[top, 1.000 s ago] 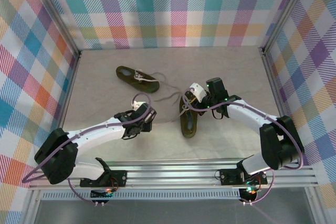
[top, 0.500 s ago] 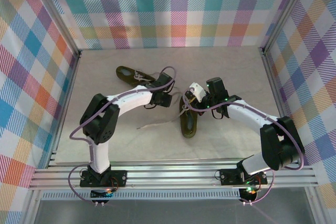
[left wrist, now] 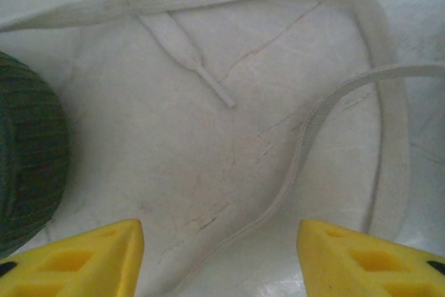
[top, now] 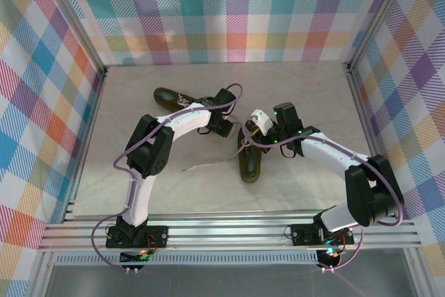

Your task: Tie the shoes

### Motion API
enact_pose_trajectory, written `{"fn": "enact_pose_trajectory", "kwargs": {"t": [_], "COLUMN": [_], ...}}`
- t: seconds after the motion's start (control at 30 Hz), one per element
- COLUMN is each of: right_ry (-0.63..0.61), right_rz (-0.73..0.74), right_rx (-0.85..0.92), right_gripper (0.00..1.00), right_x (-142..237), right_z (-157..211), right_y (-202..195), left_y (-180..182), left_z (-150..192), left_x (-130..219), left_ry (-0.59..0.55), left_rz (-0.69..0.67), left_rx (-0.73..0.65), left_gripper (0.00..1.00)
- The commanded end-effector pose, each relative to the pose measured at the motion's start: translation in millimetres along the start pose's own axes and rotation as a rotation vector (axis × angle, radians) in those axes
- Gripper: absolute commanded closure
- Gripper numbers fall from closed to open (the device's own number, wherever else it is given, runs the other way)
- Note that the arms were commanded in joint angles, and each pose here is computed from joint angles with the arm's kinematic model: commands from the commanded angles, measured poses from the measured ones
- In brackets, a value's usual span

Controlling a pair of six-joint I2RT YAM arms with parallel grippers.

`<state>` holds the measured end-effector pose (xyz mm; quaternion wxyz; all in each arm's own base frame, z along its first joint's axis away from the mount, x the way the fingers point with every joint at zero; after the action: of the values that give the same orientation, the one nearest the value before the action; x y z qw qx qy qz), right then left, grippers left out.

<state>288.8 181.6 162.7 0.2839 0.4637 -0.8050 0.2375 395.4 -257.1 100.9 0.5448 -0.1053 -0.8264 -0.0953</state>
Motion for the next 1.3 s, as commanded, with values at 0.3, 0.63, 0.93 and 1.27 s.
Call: {"fn": "enact_pose_trajectory", "kwargs": {"t": [0.3,0.63,0.93,1.27], "right_ry": [-0.038,-0.041,-0.053,-0.093], "right_rz": [-0.027,-0.008,0.023,0.064], "right_rx": [0.011,0.006,-0.012,-0.034], "right_gripper": [1.00,1.00,1.00,1.00], "right_x": [4.0,4.8,8.3,12.4], "right_z": [-8.4,-9.4,-12.7,-19.2], "right_y": [3.9,2.2,-0.9,-5.0], "left_y": [11.7,16.8,35.8,56.6], "left_z": [3.4,22.5,28.4,57.9], "left_x": [-26.3,-24.0,55.6,93.4], "left_ry": [0.111,0.144,-0.037,-0.082], "left_rz": [0.008,0.019,0.020,-0.039], "left_rx": [-0.029,0.011,0.181,0.282], "left_gripper": [0.39,0.70,0.99,1.00]}}
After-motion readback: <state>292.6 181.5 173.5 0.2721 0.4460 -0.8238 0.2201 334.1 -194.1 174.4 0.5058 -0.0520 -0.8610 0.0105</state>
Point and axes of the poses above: each hand's point on the last joint's axis, 136 mm out from that joint toward the fingers, its own x axis back along the fingers, its own y axis along the line the jaws close on, z = x × y, the point moved 7 cm from there along x, back along the fingers, and after that the axes turned 11 degrees about x, right-handed, at the moved point
